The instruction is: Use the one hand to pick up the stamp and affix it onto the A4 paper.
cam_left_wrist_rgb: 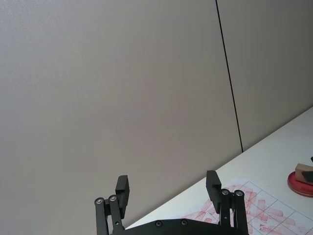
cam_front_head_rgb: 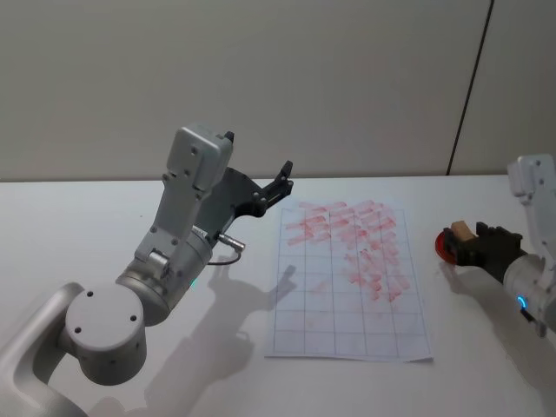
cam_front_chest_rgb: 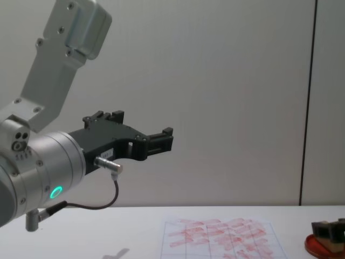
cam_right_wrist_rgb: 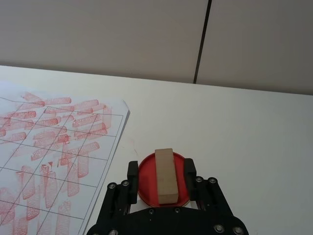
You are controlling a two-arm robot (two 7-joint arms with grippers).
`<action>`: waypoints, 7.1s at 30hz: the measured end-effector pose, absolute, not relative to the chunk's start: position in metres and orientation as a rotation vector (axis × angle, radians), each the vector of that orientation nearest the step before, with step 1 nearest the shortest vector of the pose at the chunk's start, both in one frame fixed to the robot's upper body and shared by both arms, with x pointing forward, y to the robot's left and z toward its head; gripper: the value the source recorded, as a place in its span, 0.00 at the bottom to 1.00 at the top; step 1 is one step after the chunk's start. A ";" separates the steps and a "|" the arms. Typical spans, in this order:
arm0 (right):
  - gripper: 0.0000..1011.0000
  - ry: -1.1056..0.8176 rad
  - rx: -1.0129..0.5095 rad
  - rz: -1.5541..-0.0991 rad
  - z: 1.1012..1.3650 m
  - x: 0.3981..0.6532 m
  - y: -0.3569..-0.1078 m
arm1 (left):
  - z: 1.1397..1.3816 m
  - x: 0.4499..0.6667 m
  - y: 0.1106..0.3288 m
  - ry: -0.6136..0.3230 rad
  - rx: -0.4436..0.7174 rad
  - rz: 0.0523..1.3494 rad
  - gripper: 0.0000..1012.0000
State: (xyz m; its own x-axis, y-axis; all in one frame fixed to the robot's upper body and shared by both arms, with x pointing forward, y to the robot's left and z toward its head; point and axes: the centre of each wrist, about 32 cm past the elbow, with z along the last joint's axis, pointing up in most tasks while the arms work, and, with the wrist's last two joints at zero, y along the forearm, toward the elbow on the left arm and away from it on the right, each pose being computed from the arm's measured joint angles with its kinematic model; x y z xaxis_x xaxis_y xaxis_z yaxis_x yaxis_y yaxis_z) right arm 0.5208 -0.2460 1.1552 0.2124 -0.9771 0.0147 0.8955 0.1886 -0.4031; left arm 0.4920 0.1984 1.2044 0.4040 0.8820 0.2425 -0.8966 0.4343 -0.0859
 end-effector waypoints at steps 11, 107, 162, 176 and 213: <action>0.23 0.276 -0.381 -1.352 1.153 0.525 -0.244 | 1.204 0.492 0.198 -0.268 0.061 1.124 0.99; 0.21 0.331 -0.505 -1.008 1.177 0.492 -0.159 | 1.204 0.492 0.198 -0.268 0.061 1.124 0.99; 0.21 0.326 -0.416 -1.016 1.173 0.489 -0.169 | 1.204 0.492 0.198 -0.268 0.061 1.124 0.99; 0.21 0.206 -0.268 -1.064 1.218 0.484 -0.184 | 1.204 0.492 0.198 -0.268 0.061 1.124 0.99; 0.21 0.247 -0.386 -1.307 1.184 0.526 -0.239 | 1.204 0.492 0.198 -0.268 0.061 1.124 0.99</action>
